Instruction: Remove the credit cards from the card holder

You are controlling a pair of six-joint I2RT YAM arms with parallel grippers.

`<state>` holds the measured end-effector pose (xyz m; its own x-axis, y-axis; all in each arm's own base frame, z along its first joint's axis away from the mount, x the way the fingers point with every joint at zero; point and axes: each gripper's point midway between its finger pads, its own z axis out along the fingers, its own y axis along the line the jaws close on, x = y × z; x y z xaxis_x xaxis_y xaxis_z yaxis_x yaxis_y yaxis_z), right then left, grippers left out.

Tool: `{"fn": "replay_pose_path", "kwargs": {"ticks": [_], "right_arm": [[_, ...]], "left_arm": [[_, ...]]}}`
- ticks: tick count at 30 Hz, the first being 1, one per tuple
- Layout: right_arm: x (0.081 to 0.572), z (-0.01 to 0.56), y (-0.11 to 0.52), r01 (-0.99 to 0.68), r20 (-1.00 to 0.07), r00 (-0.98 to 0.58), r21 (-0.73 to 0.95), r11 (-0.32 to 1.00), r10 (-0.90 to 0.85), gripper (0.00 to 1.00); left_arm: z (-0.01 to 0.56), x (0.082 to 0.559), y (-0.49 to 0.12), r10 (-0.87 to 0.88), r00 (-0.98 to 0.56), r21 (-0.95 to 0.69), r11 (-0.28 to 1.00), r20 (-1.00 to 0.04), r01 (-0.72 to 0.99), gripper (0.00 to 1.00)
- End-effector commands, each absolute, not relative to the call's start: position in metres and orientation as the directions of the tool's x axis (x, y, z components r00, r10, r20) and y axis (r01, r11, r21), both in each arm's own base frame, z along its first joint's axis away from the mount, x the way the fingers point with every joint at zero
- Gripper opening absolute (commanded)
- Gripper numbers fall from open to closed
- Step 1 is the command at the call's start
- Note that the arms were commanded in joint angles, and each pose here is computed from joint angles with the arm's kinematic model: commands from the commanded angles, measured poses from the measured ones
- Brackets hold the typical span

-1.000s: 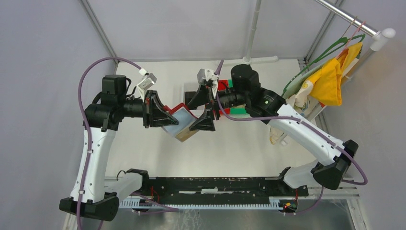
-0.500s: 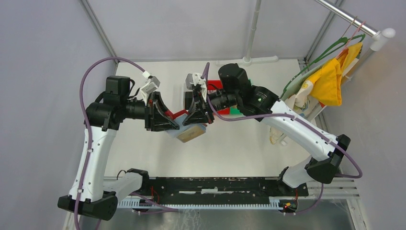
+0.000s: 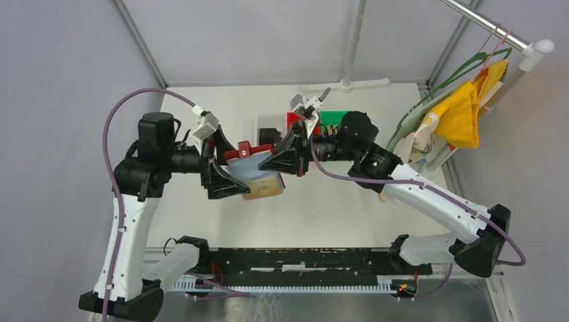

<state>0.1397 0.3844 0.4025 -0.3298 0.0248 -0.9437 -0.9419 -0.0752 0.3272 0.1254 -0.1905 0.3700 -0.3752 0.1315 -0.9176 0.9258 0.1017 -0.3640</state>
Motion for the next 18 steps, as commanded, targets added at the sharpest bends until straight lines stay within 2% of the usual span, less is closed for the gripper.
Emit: {"fn": "replay_pose_path", "kwargs": {"ticks": [1, 7, 12, 18], "right_arm": [[0.136, 0.486, 0.363, -0.927, -0.845, -0.375, 0.348, -0.140, 0.382, 0.00], [0.142, 0.489, 0.340, -0.873, -0.670, -0.472, 0.448, -0.195, 0.573, 0.00], [0.140, 0.492, 0.342, -0.811, -0.556, -0.570, 0.501, -0.303, 0.606, 0.00], [0.131, 0.499, 0.353, -0.785, -0.529, -0.610, 0.500, -0.364, 0.590, 0.00]], "left_arm": [[0.391, 0.121, -0.192, 0.076, -0.315, -0.307, 0.097, -0.946, 0.947, 0.99], [0.382, 0.113, -0.192, 0.073, -0.366, -0.361, 0.078, -0.928, 0.929, 0.93], [0.377, 0.112, -0.193, 0.076, -0.372, -0.366, 0.075, -0.925, 0.928, 0.90], [0.376, 0.118, -0.193, 0.078, -0.381, -0.375, 0.082, -0.921, 0.923, 0.83]]}}
